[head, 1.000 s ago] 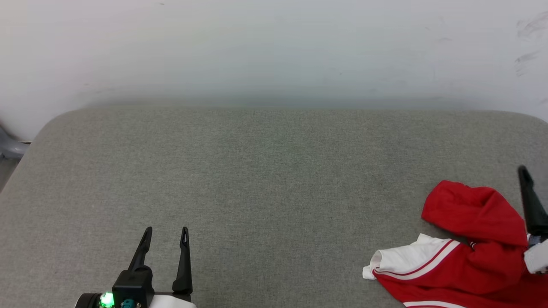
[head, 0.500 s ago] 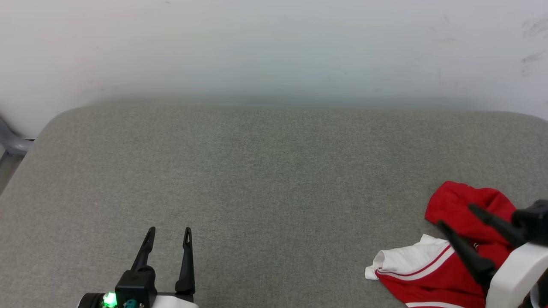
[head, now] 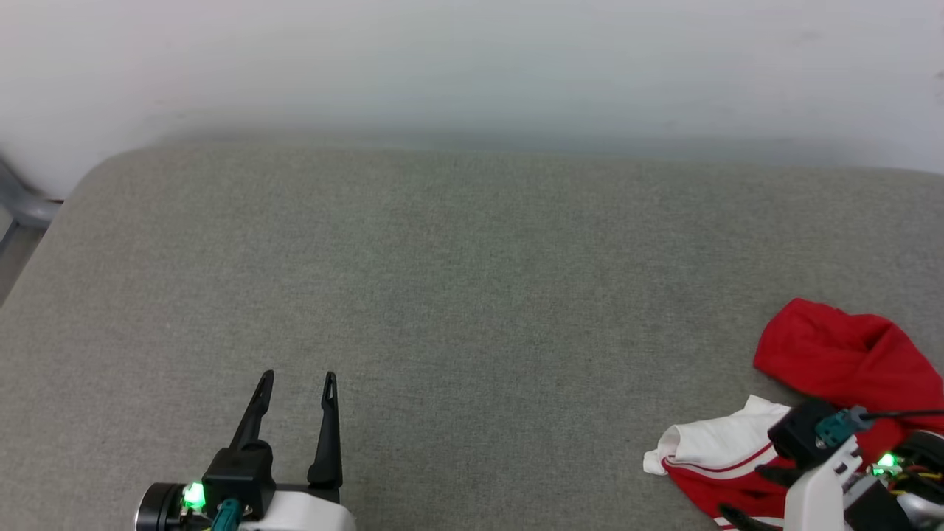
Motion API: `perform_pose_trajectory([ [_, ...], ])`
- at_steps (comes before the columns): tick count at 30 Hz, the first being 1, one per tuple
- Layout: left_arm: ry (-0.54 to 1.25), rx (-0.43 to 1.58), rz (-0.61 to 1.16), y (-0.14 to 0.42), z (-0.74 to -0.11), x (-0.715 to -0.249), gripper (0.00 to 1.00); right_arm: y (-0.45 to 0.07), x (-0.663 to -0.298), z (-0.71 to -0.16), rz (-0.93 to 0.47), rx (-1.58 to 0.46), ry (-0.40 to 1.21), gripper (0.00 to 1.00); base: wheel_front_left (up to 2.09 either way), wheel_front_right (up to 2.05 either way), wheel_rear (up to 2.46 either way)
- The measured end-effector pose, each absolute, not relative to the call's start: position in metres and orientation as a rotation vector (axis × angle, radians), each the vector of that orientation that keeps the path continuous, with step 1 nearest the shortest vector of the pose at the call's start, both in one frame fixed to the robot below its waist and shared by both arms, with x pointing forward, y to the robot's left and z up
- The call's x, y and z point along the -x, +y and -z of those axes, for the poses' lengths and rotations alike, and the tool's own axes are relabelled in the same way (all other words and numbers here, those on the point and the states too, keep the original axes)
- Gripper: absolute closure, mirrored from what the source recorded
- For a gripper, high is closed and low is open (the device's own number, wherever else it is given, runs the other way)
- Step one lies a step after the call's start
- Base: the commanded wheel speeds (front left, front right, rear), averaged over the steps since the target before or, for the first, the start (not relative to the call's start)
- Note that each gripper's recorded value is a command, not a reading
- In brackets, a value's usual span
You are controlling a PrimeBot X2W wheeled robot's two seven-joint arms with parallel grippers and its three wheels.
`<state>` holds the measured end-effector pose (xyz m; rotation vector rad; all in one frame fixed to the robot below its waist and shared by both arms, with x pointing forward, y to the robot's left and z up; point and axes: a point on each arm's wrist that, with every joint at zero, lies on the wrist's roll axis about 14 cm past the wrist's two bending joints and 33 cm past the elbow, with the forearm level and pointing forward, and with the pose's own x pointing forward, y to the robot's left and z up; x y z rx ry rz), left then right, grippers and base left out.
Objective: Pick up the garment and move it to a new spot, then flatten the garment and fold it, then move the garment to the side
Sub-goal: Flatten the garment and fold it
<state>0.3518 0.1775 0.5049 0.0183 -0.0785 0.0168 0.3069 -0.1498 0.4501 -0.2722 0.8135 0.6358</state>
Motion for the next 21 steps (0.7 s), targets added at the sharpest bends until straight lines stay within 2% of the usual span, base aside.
perform_pose_trajectory([
  [8, -0.050, -0.016, -0.038, 0.183, -0.496, -0.363, 0.00, -0.144, -0.350, -0.421, -0.667, 0.364, 0.842, 0.00, 0.00, 0.00, 0.00],
  [15, -0.030, -0.011, -0.059, 0.188, -0.489, -0.369, 0.00, -0.149, -0.345, -0.370, -0.699, 0.430, 1.004, 0.00, 0.00, 0.00, 0.00],
  [20, -0.025, -0.010, -0.066, 0.189, -0.488, -0.369, 0.00, -0.146, -0.348, -0.357, -0.712, 0.431, 1.005, 0.00, 0.00, 0.00, 0.00],
  [21, -0.028, -0.010, -0.067, 0.190, -0.489, -0.369, 0.00, -0.144, -0.349, -0.357, -0.714, 0.421, 0.990, 0.51, 0.00, 0.00, 0.00],
])
